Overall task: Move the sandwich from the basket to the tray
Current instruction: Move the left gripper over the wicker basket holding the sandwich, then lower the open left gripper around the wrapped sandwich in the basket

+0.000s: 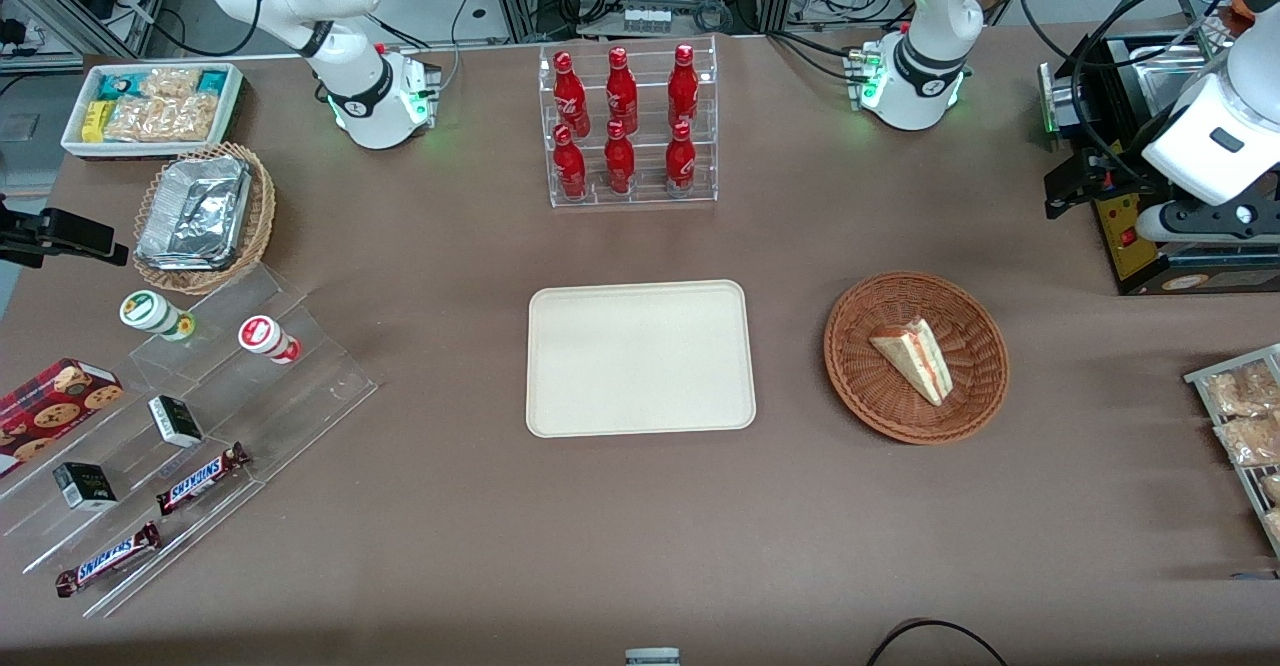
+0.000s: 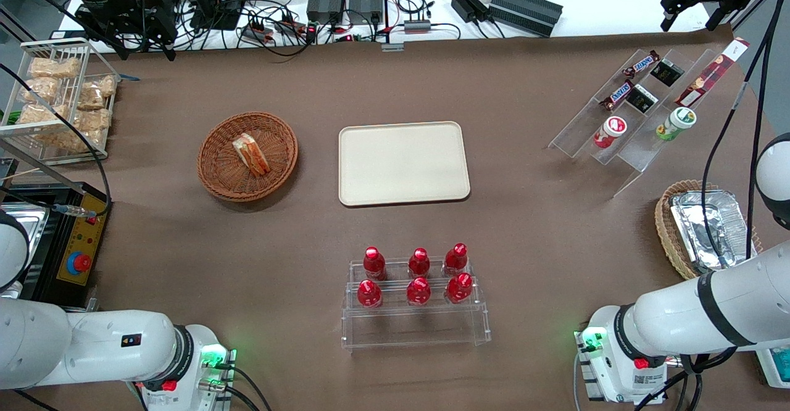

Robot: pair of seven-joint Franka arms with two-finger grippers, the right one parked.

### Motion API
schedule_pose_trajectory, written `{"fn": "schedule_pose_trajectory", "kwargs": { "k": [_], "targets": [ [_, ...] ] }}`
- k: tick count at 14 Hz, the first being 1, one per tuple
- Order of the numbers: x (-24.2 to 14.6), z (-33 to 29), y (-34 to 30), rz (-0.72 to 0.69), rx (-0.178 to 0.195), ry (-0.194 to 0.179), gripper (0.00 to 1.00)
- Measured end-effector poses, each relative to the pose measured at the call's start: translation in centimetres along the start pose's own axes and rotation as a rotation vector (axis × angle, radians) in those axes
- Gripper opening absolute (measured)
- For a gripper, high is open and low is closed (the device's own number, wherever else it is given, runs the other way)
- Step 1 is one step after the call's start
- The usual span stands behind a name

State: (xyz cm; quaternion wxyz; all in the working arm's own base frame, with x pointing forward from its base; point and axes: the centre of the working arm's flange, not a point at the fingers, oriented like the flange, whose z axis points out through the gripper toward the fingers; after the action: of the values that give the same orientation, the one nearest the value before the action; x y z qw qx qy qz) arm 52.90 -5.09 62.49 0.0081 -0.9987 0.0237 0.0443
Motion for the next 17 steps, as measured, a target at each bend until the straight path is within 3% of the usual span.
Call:
{"fn": "schedule_pose_trajectory", "kwargs": {
  "k": [5, 9, 12, 17],
  "targets": [
    [0.4, 0.9, 0.6, 0.012, 0.001, -0.025, 1.00],
    [2.3, 5.3, 0.8, 0.018, -0.004, -0.087, 1.00],
    [3.6, 10.3, 1.5, 0.028, -0.005, -0.081, 1.00],
    [3.6, 18.1, 2.0, 0.031, -0.007, -0.027, 1.00]
  ]
}}
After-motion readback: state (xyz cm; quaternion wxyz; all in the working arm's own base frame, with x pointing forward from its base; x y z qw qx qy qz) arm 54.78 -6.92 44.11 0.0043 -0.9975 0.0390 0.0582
